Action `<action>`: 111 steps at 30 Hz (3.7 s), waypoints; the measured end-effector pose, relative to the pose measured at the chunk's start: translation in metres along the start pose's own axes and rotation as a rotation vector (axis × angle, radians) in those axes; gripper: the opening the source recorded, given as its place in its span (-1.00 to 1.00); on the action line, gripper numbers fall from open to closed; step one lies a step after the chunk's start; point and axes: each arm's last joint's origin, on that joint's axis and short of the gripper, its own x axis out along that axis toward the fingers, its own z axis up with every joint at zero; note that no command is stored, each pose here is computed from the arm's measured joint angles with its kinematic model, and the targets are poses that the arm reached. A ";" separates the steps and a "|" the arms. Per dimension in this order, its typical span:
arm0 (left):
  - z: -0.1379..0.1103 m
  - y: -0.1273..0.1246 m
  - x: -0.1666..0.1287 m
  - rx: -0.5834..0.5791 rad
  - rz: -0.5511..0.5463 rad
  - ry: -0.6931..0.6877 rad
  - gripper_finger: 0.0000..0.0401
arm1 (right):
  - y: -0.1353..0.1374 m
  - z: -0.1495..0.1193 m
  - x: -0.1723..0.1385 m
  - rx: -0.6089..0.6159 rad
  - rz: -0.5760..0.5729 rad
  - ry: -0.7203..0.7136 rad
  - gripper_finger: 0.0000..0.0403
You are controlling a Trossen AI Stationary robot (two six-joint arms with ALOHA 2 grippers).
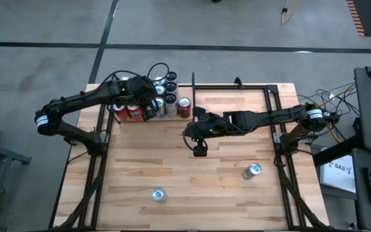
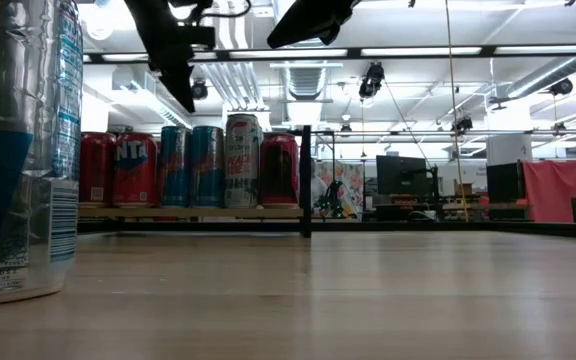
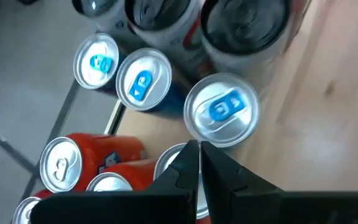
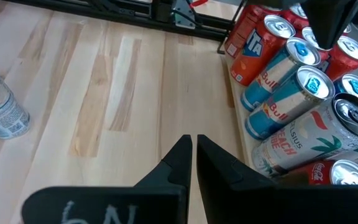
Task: Place canned beverage on shelf
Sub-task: Put the blue soda can on the shelf aligned with the other blue soda can
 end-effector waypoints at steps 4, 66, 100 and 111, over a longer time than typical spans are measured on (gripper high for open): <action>-0.001 -0.006 -0.015 -0.067 -0.034 -0.065 -1.00 | 0.000 0.000 0.000 0.001 0.000 0.000 -0.94; -0.038 -0.090 -0.083 0.035 -0.146 -0.569 -1.00 | 0.077 -0.077 -0.132 1.005 -0.151 1.026 -0.94; -0.038 -0.090 -0.082 0.046 -0.143 -0.559 -1.00 | 0.099 -0.101 -0.121 1.119 -0.305 1.154 0.78; -0.038 -0.090 -0.082 0.045 -0.143 -0.560 -1.00 | 0.107 -0.106 -0.110 1.058 -0.337 1.162 0.78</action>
